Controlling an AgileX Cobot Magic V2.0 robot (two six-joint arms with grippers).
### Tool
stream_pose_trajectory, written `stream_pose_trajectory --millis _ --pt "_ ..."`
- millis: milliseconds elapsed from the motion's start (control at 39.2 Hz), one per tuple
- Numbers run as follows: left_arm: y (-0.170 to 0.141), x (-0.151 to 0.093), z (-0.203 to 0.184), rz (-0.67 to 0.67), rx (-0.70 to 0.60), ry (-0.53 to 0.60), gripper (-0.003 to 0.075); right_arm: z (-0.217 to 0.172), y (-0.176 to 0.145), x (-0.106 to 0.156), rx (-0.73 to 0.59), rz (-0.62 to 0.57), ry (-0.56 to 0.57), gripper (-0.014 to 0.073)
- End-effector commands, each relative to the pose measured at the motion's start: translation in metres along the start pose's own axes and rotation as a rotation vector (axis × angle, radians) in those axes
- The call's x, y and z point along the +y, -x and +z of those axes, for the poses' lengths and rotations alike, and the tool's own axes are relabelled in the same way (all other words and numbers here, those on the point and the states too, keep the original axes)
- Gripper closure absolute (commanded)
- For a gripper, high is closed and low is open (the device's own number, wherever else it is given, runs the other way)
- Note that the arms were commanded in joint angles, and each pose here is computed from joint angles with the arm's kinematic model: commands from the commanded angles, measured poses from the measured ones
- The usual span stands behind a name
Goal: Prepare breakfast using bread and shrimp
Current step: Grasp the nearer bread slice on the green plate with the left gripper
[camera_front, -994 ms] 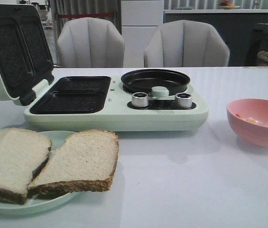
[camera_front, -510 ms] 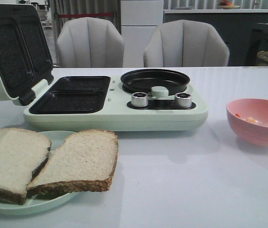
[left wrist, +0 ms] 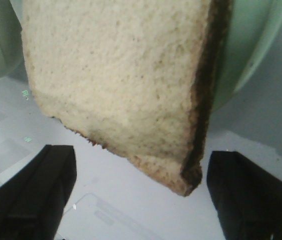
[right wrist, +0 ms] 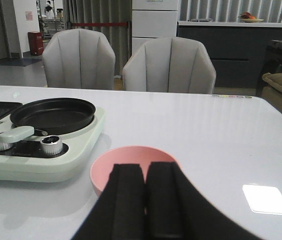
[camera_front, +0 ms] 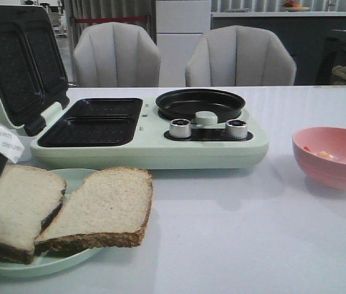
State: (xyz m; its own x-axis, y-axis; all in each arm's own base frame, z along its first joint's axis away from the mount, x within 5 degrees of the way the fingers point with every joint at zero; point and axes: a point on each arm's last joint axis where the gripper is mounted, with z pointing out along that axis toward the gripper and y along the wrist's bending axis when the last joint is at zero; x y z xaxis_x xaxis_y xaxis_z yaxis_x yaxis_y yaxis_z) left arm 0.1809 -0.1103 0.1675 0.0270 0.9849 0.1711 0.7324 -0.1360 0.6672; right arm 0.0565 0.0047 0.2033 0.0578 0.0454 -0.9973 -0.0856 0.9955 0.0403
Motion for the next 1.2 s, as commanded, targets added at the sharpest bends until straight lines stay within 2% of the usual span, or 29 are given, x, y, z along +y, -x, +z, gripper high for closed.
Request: stream_pose_trajectory --millis 0,433,510,688,765,943,1173 --pt "0.002 0.009 -0.002 -0.004 -0.001 0.037 0.0137 -0.003 0.015 0.000 -0.118 -0.010 0.001 0.0454" --pt "0.006 0.008 0.016 0.095 -0.039 0.019 0.0146 -0.003 0.015 0.000 -0.118 -0.010 0.001 0.0454" --pt "0.004 0.009 0.017 0.099 -0.037 0.027 0.0216 -0.003 0.015 0.000 -0.118 -0.010 0.001 0.0454" --pt "0.005 0.011 0.016 0.096 -0.042 0.030 0.0514 -0.003 0.015 0.000 -0.118 -0.010 0.001 0.0454" --pt "0.005 0.011 0.016 0.095 -0.042 0.032 0.0600 -0.003 0.015 0.000 -0.118 -0.010 0.001 0.0454" --pt "0.001 0.019 0.008 0.055 -0.027 0.070 0.0604 -0.003 0.015 0.000 -0.118 -0.010 0.001 0.0454" --pt "-0.008 0.041 -0.023 -0.046 -0.035 0.200 0.0604 -0.003 0.015 0.000 -0.118 -0.010 0.001 0.0454"
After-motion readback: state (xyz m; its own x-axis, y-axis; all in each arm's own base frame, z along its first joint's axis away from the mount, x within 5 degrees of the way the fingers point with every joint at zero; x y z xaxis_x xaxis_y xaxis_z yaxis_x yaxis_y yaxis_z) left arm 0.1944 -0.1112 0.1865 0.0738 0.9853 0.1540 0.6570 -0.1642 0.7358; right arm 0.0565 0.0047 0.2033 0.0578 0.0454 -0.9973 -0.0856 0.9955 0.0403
